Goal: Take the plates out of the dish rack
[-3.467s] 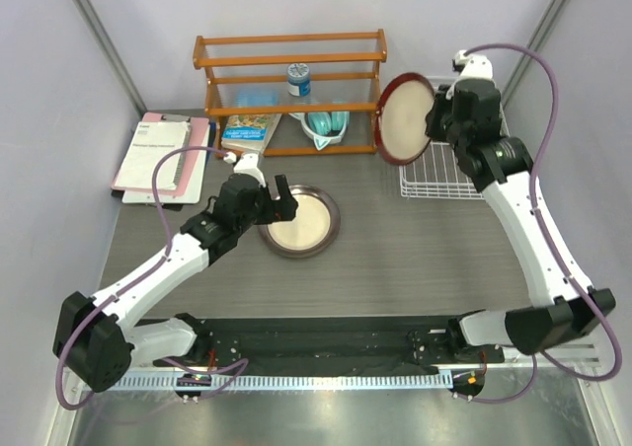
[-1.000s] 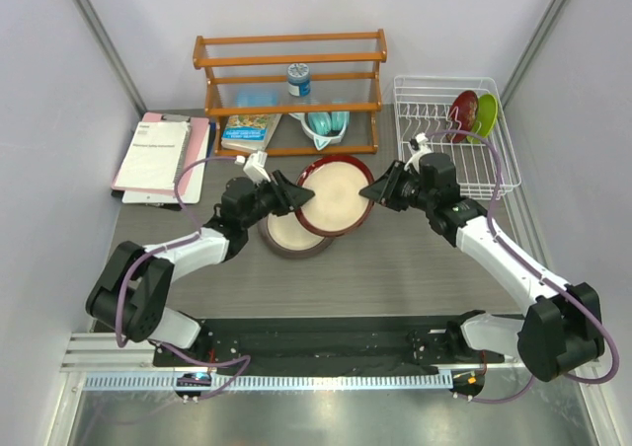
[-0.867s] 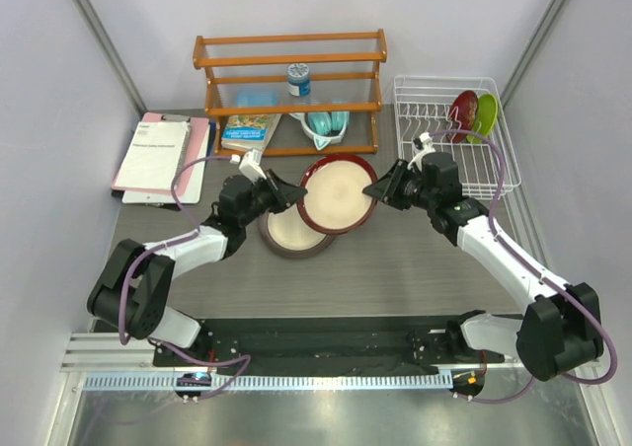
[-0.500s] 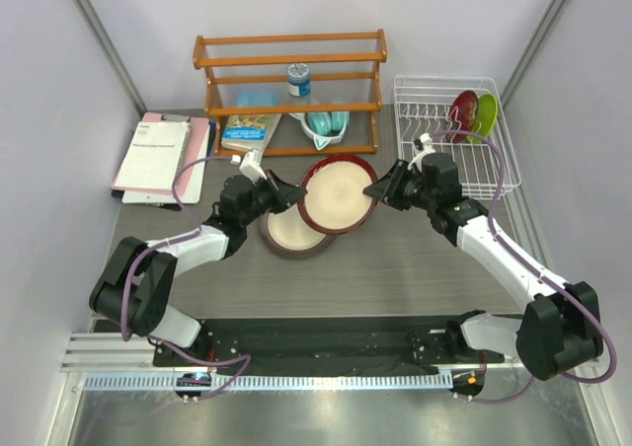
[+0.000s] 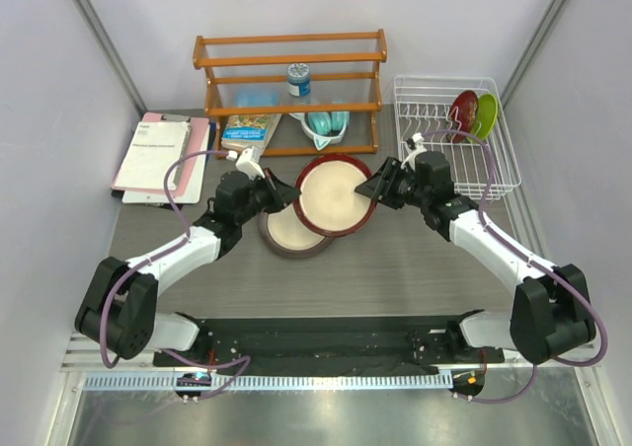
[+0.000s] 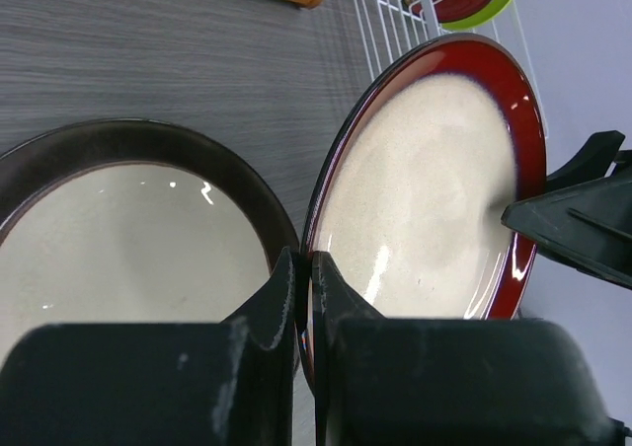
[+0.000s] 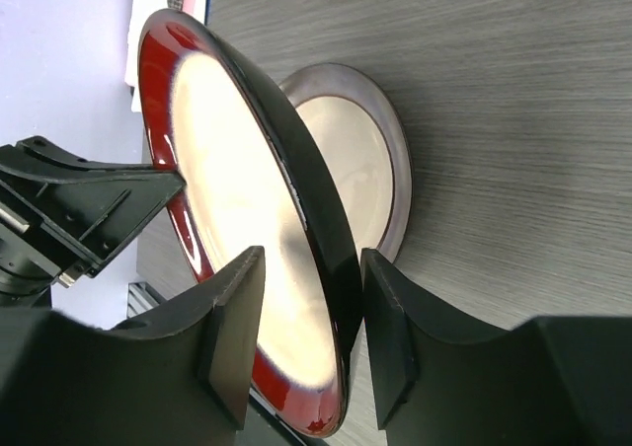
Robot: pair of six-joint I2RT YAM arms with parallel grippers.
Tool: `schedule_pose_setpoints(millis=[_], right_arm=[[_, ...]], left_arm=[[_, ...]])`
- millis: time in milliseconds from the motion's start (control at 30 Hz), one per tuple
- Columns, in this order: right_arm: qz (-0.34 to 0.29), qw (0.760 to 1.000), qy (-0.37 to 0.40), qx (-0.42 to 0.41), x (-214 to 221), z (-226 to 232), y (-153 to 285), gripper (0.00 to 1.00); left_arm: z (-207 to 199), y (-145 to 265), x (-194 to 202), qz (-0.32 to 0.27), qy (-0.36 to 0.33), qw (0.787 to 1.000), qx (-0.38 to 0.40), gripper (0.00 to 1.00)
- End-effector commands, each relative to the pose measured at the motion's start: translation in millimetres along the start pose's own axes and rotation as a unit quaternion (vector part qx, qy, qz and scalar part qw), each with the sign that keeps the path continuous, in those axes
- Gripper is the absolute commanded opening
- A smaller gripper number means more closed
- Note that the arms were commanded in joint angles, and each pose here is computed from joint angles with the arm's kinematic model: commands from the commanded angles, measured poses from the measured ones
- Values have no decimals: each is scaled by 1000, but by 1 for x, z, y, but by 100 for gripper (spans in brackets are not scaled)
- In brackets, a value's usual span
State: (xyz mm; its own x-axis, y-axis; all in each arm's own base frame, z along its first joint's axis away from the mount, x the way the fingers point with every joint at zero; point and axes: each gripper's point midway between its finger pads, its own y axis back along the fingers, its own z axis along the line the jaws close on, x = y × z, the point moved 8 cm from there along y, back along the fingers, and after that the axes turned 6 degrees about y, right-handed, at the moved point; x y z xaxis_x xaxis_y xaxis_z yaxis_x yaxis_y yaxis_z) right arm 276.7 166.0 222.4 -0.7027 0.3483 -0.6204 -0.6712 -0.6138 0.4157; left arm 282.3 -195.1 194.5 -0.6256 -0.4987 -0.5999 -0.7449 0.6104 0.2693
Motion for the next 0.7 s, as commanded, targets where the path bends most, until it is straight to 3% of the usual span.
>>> schedule_pose_setpoints(millis=[0, 100, 167, 267, 667], right_arm=[[-39, 988, 34, -148, -23, 54, 5, 48], [-27, 987, 36, -152, -22, 54, 3, 55], [-26, 987, 35, -153, -21, 53, 2, 66], [-21, 988, 35, -147, -19, 50, -2, 75], [-2, 990, 23, -140, -12, 39, -19, 79]], left_arm=[[-28, 1, 5, 34, -22, 997, 71, 0], [-28, 0, 5, 30, -18, 997, 70, 0], [-29, 0, 3, 28, -18, 997, 70, 0], [-25, -1, 2, 29, -16, 998, 59, 0], [-3, 11, -12, 9, -2, 1000, 26, 0]])
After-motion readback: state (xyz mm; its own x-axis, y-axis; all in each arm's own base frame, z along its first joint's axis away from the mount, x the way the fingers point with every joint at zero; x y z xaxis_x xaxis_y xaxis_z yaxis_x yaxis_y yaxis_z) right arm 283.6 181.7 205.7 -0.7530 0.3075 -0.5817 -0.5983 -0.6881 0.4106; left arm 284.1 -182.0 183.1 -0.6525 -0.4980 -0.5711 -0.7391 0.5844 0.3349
